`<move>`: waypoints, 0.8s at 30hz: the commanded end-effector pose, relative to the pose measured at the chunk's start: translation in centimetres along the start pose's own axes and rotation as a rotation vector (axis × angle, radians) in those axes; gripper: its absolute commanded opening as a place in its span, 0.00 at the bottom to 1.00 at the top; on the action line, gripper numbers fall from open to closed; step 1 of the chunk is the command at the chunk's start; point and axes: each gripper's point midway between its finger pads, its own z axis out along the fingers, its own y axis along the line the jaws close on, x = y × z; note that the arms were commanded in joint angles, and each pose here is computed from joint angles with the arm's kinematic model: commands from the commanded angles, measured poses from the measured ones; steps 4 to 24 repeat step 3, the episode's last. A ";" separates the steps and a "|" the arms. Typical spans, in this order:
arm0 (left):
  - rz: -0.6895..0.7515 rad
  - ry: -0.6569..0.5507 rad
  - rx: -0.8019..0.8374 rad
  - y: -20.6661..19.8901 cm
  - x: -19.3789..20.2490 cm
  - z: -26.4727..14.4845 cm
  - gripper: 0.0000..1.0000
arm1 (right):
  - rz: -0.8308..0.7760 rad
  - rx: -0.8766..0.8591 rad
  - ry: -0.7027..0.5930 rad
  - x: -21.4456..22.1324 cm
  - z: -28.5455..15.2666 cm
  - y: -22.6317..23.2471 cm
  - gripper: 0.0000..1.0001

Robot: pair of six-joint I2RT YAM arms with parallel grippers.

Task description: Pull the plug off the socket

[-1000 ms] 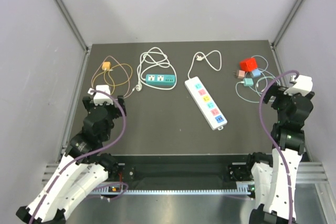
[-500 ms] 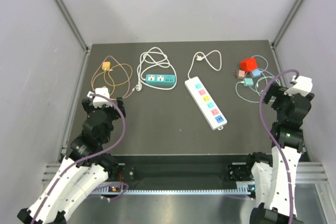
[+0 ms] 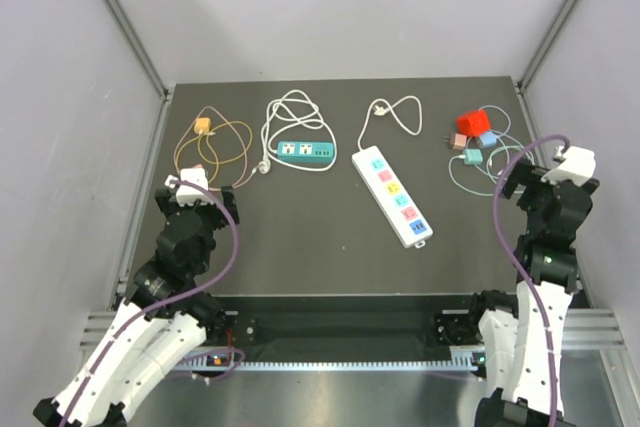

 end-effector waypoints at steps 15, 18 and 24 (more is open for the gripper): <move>-0.024 -0.047 -0.010 0.2 -1.0 0.1 0.99 | -0.020 0.029 -0.061 -1.4 0.0 -0.7 1.00; -0.024 -0.047 -0.010 0.2 -1.0 0.1 0.99 | -0.020 0.029 -0.061 -1.4 0.0 -0.7 1.00; -0.024 -0.047 -0.010 0.2 -1.0 0.1 0.99 | -0.020 0.029 -0.061 -1.4 0.0 -0.7 1.00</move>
